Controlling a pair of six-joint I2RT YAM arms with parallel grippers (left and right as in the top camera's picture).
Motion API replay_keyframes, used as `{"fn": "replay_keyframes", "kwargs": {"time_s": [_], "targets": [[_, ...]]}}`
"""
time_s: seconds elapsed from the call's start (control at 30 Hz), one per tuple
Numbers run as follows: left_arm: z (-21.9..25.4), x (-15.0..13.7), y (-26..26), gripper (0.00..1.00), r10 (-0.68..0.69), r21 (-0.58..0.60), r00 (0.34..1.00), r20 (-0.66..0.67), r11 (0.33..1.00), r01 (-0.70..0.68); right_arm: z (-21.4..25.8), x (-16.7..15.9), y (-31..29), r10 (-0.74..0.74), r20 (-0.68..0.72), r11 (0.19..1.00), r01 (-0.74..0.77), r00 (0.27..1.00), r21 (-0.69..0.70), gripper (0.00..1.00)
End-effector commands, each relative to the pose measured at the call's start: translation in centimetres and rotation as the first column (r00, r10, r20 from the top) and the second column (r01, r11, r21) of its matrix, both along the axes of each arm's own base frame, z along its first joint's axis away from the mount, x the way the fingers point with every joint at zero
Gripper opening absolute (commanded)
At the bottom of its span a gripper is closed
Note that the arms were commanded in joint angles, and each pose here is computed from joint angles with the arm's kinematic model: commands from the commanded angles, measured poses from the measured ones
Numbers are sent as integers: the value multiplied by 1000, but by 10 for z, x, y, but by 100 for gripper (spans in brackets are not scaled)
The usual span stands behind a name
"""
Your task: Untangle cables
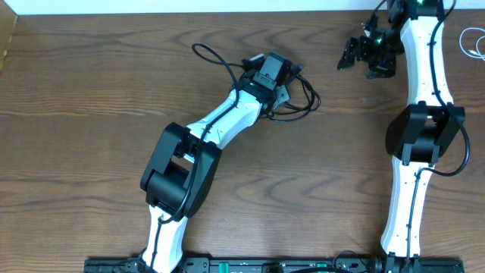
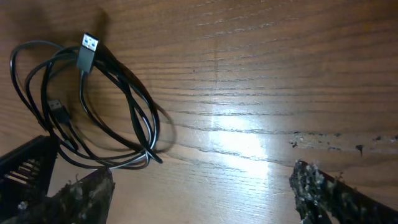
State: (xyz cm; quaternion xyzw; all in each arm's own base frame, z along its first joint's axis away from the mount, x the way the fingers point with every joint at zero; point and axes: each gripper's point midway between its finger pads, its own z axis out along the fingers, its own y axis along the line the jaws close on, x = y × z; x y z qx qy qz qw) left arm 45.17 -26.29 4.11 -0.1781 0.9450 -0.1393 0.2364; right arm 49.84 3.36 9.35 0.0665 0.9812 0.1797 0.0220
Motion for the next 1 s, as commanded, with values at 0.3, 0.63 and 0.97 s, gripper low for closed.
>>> {"fn": "replay_keyframes", "kwargs": {"time_s": [0.3, 0.63, 0.97], "targets": [[21, -5, -27, 64, 10, -40, 998, 59, 999, -8, 8, -2, 3, 29, 18, 999, -29, 999, -14, 94], [-3, -15, -42, 61, -17, -24, 999, 31, 1000, 18, 8, -3, 4, 49, 17, 999, -48, 999, -18, 95], [-11, -6, -48, 29, -26, -36, 998, 61, 999, 29, 7, -4, 9, 59, 16, 998, -59, 998, -18, 96]]}}
